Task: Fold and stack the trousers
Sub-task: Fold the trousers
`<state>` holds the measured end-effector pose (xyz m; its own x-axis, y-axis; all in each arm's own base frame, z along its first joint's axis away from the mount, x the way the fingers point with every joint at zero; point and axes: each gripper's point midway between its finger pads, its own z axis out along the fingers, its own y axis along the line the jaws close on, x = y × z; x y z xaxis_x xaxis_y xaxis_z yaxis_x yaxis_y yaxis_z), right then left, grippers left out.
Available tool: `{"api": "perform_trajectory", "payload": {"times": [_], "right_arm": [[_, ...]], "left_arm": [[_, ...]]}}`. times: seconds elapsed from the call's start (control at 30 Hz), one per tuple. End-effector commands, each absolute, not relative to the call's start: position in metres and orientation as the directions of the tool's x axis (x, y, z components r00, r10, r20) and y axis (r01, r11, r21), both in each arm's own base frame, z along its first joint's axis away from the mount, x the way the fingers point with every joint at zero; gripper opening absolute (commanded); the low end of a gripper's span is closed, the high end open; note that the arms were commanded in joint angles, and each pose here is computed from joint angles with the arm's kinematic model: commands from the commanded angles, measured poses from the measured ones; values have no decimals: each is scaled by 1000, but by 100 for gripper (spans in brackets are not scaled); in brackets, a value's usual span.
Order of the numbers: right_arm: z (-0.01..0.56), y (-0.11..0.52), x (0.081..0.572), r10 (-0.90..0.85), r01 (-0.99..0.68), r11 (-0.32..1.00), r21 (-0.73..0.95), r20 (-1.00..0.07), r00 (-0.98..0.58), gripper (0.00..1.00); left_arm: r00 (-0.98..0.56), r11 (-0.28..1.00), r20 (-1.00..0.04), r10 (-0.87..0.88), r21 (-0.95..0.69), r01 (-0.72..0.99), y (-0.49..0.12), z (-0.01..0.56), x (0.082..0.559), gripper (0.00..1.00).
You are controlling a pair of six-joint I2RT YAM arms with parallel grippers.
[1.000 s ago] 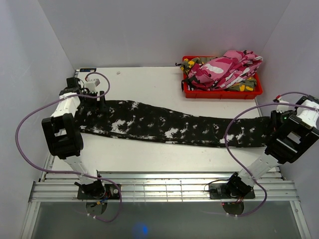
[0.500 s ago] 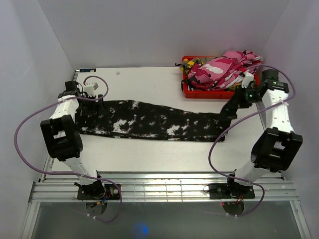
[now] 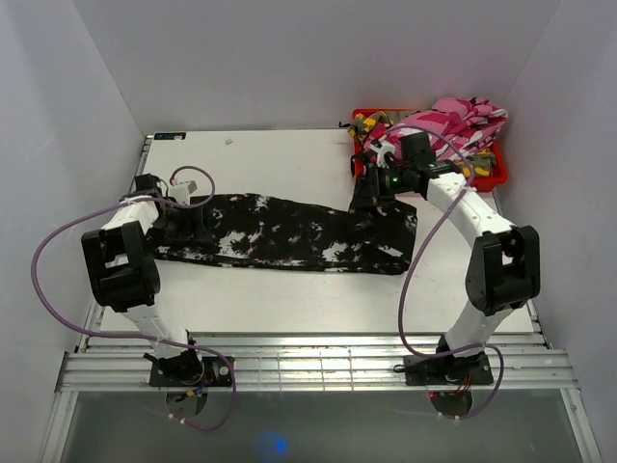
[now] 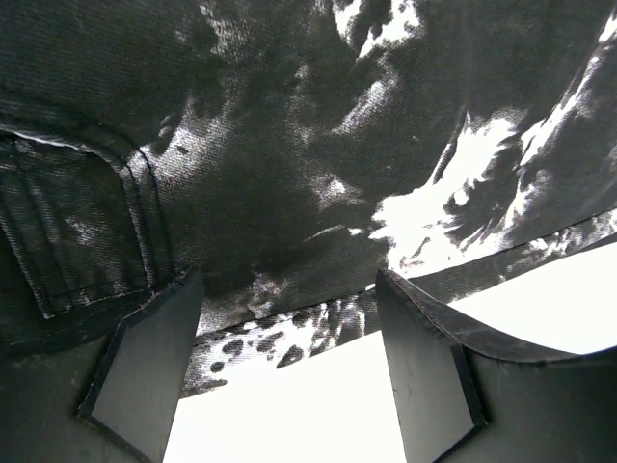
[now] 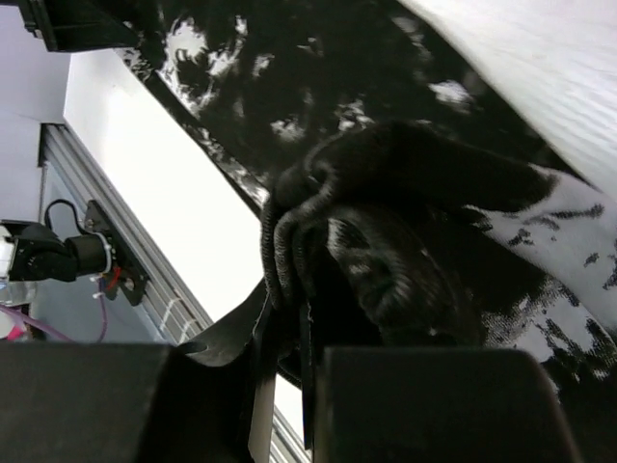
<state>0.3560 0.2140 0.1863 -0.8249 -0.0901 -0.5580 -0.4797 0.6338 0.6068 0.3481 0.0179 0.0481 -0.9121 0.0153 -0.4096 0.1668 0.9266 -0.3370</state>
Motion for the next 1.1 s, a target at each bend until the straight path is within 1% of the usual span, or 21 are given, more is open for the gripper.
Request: {"api": "perform_trajectory", "payload": {"times": [0.0, 0.07, 0.23, 0.33, 0.57, 1.07], "right_arm": [[206, 256, 372, -46, -509, 578, 638, -598, -800, 8], [197, 277, 369, -41, -479, 560, 676, -555, -831, 8], [180, 320, 370, -94, -494, 529, 690, -531, -842, 8], [168, 335, 372, -107, -487, 526, 698, -514, -851, 8], [148, 360, 368, -138, -470, 521, 713, -473, -870, 8], [146, 385, 354, -155, -467, 502, 728, -455, -877, 8]], "left_arm": [[-891, 932, -454, 16, -315, 177, 20, 58, 352, 82], [-892, 931, -453, 2, -324, 167, 19, 57, 353, 82], [-899, 928, -438, -6, -338, 158, 16, 51, 345, 82], [-899, 928, -439, -2, -335, 162, 15, 50, 342, 82], [-896, 927, -445, -2, -336, 165, 14, 52, 342, 82], [-895, 921, -446, -8, -353, 168, 12, 52, 344, 82]]}}
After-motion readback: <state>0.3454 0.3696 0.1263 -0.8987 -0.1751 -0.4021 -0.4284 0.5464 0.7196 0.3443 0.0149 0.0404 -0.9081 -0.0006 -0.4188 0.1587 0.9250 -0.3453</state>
